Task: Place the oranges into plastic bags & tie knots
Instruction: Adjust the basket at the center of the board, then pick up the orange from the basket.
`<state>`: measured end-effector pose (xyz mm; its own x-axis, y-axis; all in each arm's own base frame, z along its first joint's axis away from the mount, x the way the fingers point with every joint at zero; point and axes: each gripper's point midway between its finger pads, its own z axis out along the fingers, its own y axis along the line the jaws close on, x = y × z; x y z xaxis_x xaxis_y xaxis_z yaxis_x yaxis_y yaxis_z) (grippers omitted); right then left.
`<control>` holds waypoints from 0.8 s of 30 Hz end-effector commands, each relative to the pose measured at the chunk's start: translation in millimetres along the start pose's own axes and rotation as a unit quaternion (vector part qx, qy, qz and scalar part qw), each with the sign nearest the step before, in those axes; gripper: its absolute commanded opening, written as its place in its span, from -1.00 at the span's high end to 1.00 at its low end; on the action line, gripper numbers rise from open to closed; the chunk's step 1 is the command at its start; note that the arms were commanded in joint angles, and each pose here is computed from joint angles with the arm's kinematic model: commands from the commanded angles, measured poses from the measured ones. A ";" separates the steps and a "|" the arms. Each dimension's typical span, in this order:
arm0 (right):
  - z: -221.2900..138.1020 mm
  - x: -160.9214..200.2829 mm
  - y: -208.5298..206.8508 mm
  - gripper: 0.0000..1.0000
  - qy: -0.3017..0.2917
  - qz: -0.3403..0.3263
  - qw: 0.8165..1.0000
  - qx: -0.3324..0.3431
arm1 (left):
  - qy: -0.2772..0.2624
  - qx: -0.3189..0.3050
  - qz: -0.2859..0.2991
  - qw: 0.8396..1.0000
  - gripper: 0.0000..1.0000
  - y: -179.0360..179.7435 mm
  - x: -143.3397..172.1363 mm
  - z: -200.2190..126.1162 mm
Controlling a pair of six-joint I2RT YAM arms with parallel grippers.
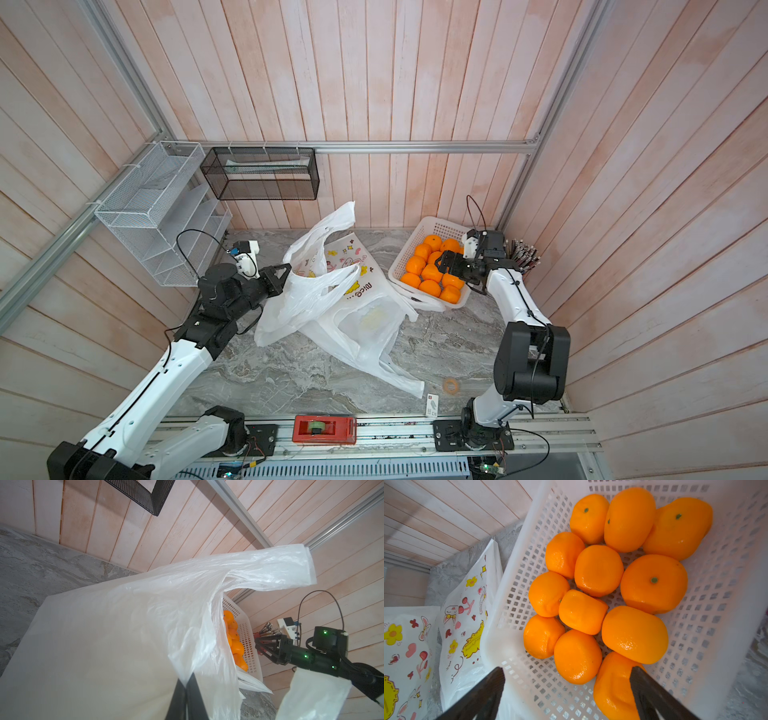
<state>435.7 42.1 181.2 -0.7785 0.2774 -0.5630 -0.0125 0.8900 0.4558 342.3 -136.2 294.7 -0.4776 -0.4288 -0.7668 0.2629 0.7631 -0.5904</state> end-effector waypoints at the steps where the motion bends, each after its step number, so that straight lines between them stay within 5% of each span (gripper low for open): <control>1: 13.4 -5.4 3.0 -0.83 0.016 -0.006 1.000 0.021 | -0.008 -0.003 0.016 1.000 1.00 -2.3 -9.0 -0.9; 24: 139.9 11.2 42.3 -0.58 0.124 -0.084 0.986 0.069 | 0.005 -0.017 0.019 1.000 1.00 7.4 -0.2 3.7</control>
<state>516.3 141.0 113.3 -0.8775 0.0609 -0.4757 -0.1097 0.9402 0.3226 344.3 -136.1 283.5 -0.4977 -0.4001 -0.7696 0.2525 0.7820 -0.5699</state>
